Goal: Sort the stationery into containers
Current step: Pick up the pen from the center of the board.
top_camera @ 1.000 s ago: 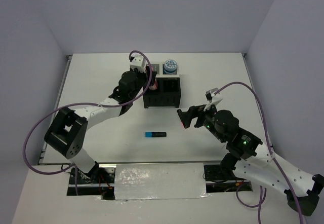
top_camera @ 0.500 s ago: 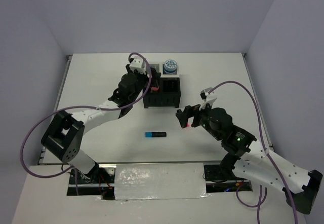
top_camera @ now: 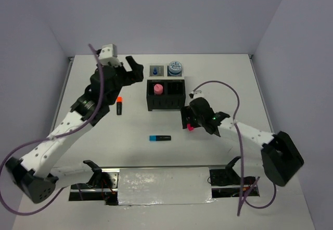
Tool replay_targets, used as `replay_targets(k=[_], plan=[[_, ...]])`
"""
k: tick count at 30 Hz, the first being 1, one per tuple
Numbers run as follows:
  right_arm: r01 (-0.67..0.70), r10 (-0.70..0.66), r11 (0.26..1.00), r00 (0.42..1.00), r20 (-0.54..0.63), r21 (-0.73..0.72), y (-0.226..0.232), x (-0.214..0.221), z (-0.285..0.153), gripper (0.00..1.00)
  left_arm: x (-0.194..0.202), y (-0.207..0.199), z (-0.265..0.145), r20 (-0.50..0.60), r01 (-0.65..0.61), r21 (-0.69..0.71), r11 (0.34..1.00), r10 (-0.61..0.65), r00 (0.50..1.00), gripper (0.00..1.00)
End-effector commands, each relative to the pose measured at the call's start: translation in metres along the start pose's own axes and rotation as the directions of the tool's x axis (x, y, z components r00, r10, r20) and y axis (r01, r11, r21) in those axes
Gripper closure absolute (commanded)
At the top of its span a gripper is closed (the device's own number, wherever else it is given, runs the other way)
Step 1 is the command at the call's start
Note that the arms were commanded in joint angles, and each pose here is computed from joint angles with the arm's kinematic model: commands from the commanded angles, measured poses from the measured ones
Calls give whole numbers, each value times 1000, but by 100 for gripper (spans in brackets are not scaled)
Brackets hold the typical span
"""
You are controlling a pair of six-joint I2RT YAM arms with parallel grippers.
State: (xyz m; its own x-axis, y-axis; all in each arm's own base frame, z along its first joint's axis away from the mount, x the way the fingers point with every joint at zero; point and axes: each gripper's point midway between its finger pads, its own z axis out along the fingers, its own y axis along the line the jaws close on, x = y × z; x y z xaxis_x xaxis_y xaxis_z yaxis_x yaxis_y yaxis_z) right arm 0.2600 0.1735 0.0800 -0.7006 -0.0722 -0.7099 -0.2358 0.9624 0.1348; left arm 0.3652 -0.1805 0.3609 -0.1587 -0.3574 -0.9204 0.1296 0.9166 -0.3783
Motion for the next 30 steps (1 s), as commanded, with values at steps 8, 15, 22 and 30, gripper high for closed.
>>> replay_targets(k=[8,15,22,30], plan=[[27,-17,998,986,-163,59,-3,14,52,36,23,63,-107,-154,-29,-98,995,13,988,1],[56,-18,991,954,-300,119,-11,37,68,60,24,73,-125,-193,-71,-106,992,50,980,1],[-17,44,994,965,-259,107,-7,31,54,95,19,79,-133,-181,-79,-119,990,56,982,1],[-104,116,991,983,-142,90,-10,18,8,100,42,28,-127,-272,54,110,992,-23,962,1]])
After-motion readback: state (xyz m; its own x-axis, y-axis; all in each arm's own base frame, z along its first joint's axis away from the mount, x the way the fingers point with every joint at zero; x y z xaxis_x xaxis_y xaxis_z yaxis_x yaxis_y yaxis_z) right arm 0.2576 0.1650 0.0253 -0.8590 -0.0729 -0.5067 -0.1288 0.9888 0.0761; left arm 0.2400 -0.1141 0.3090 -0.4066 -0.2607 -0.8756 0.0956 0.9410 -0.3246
